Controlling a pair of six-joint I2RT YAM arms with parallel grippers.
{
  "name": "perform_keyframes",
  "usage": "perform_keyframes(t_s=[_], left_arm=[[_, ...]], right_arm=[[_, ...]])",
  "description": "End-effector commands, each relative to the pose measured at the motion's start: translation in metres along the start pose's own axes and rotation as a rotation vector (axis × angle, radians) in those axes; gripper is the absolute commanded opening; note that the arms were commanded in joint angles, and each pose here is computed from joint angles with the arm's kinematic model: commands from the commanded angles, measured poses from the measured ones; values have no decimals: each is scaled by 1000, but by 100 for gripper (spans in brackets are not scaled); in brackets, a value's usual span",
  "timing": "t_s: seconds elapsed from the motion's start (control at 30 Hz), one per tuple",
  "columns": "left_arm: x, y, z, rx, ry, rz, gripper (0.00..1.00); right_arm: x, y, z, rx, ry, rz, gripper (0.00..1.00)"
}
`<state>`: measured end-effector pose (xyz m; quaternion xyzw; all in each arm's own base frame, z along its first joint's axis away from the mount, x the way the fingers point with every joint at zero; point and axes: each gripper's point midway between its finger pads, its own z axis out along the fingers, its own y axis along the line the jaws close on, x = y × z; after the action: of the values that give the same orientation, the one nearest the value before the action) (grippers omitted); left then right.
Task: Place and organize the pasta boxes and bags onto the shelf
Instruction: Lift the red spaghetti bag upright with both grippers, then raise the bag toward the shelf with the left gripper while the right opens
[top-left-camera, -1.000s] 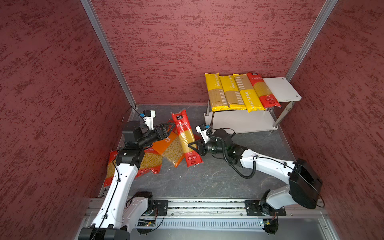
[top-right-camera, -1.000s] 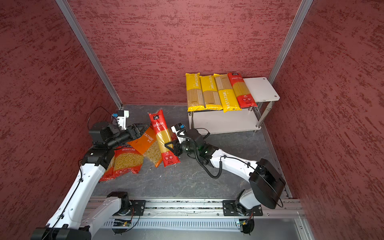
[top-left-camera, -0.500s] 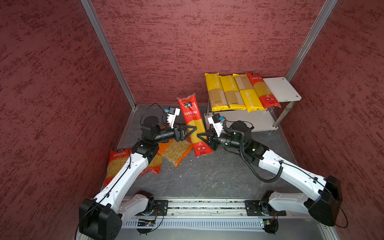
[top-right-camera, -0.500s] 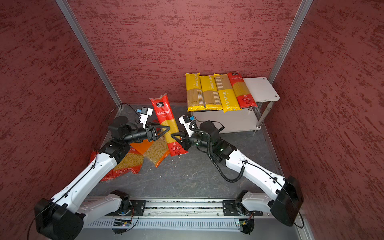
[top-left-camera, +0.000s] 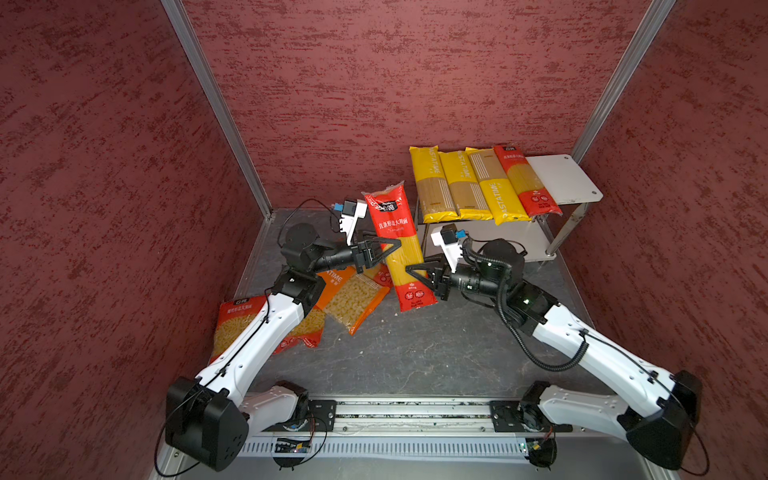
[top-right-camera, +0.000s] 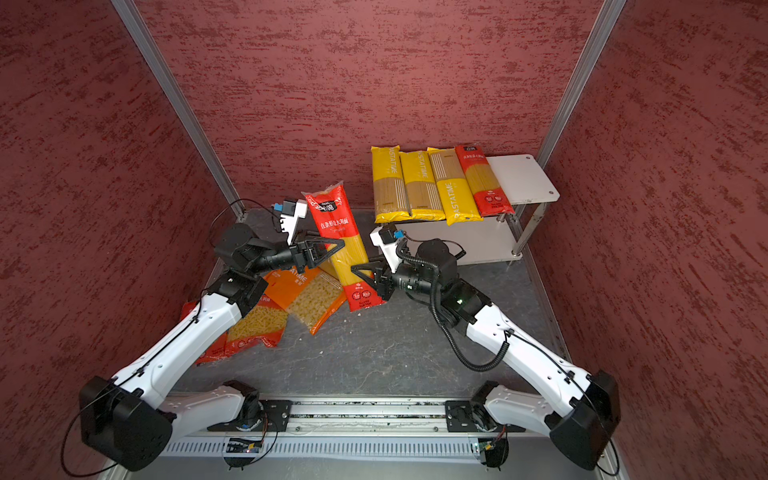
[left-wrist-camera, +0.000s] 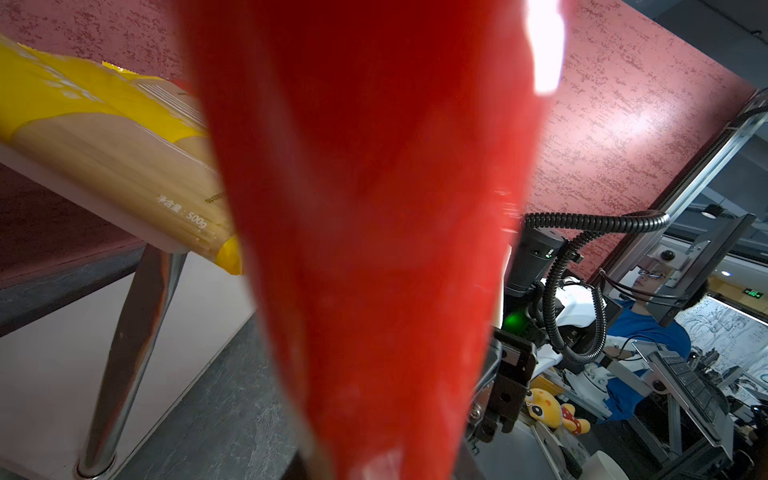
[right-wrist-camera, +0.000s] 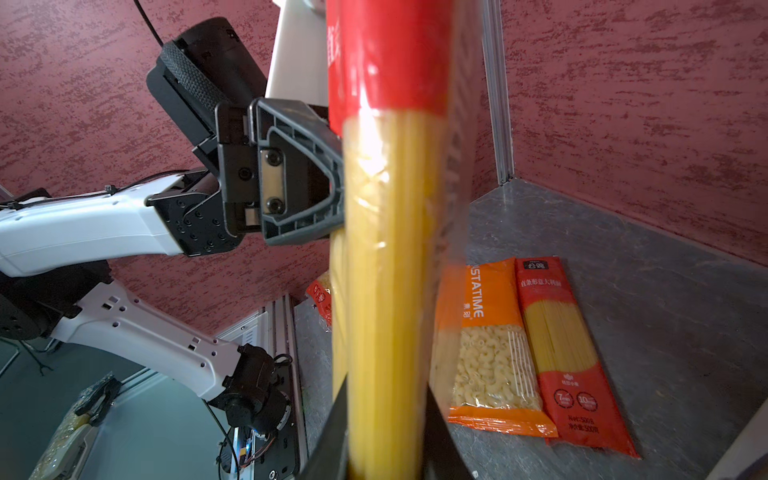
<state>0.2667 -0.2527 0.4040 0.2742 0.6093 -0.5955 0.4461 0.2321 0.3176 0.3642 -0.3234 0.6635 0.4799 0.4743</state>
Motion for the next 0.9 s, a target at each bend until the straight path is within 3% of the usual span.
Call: perform_keyframes(t_s=[0.0,0.3,0.47,0.6,0.73,0.87], left_arm=[[-10,-11,5,35,-10,45,16],[-43,-15,8,18,-119,86,0],[-68,-16,5,-17,-207,100,0],[-90,-19,0,-51,-291,122,0],[-118,-28,-4,-75,-378,161,0],[-139,-38,-1,-79,-465,171,0]], right_arm=[[-58,27,-20,-53,-216,-135,15],[-47,-4,-26,93,-269,-34,36],[-32,-25,-40,195,-316,75,48],[-17,-43,-53,267,-361,202,59],[-8,-62,-72,340,-475,394,62],[-9,-58,-78,252,-578,516,65]])
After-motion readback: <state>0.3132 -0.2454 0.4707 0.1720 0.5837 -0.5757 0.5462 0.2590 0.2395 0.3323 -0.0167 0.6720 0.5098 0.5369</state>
